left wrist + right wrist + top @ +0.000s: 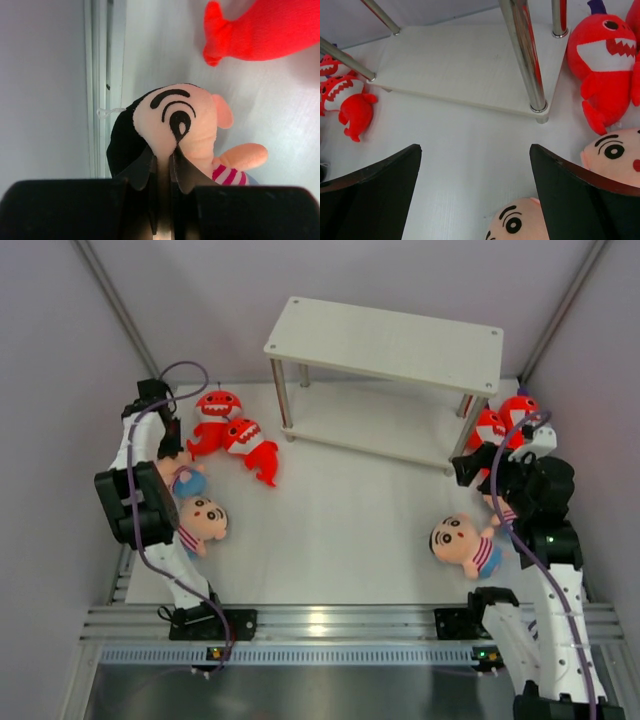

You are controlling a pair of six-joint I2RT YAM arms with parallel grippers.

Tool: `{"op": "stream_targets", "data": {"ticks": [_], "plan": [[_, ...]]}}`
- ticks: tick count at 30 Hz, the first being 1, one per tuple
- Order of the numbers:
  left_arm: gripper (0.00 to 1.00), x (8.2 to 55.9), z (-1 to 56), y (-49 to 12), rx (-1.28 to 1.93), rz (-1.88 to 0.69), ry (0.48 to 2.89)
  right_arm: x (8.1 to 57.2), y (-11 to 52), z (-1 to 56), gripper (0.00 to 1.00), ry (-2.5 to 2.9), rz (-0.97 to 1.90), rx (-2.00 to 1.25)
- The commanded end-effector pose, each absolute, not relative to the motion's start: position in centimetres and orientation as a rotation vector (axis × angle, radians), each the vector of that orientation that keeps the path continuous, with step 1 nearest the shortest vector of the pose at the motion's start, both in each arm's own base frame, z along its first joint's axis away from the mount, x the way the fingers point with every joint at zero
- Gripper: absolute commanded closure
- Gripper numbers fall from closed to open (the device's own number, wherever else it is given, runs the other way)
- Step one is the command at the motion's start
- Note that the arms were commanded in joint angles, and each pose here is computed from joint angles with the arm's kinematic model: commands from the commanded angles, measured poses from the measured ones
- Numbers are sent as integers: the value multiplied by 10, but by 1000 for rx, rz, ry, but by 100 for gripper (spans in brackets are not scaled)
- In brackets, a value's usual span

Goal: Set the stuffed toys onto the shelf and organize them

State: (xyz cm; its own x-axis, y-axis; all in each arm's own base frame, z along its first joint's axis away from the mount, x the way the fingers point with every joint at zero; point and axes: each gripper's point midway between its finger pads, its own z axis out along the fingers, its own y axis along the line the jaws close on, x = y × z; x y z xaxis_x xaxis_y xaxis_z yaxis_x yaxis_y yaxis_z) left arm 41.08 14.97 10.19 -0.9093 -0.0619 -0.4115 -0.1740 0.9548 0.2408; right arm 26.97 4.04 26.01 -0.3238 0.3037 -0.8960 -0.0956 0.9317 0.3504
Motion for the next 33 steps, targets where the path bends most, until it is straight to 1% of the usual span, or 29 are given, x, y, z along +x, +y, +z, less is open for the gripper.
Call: {"op": "stream_targets", "data": {"ticks": [1,2,3,4,5,7,9,10,11,12,13,14,15,16,17,18,19,20,21,22,23,24,25,26,28,33], "plan": [[100,412,191,132,-140,285,2472,263,42,317,10,1704,382,79],[100,409,221,124,-117,258,2395,262,45,323,12,1687,389,60],[100,408,237,117,-98,221,2352,259,53,333,16,1654,428,12],[100,409,252,96,-37,100,2301,257,60,348,18,1621,454,-24],[100,401,283,85,-3,69,2220,256,69,354,24,1618,505,-63],[100,390,321,60,47,-33,2114,251,90,384,27,1552,578,-130],[100,384,343,42,68,-111,2056,262,99,399,29,1524,584,-124],[100,382,351,36,52,-153,2041,256,123,415,29,1491,627,-193],[100,376,357,22,82,-237,2029,278,125,411,29,1521,563,-145],[100,374,364,16,83,-273,2014,284,141,412,28,1531,543,-170],[100,372,369,8,75,-326,2001,268,183,434,26,1475,569,-308],[100,370,373,1,85,-356,1990,290,209,418,21,1541,479,-320],[100,369,377,-4,103,-372,1981,261,259,446,18,1476,580,-438],[100,366,382,-7,112,-368,1968,254,288,451,16,1456,622,-505],[100,365,382,-15,132,-376,1967,256,333,433,14,1488,707,-608],[100,365,382,-16,130,-361,1969,251,354,437,14,1481,789,-634],[100,363,379,-25,151,-372,1975,249,369,466,13,1428,878,-614],[100,363,378,-28,158,-369,1979,258,400,447,13,1464,915,-663],[100,363,374,-28,148,-346,1991,257,412,468,13,1424,948,-651],[100,362,373,-31,154,-338,1993,262,425,464,13,1432,953,-657],[100,361,374,-40,178,-349,1990,273,450,435,13,1500,944,-687],[100,361,373,-41,178,-349,1994,275,461,430,13,1518,956,-696],[100,360,375,-42,183,-349,1988,273,471,440,14,1504,995,-688],[100,360,375,-43,186,-351,1988,277,488,418,13,1545,1001,-714],[100,360,374,-45,193,-354,1989,273,503,413,13,1537,1032,-723],[100,362,372,-45,193,-350,1997,269,531,376,14,1609,1067,-781]]}}
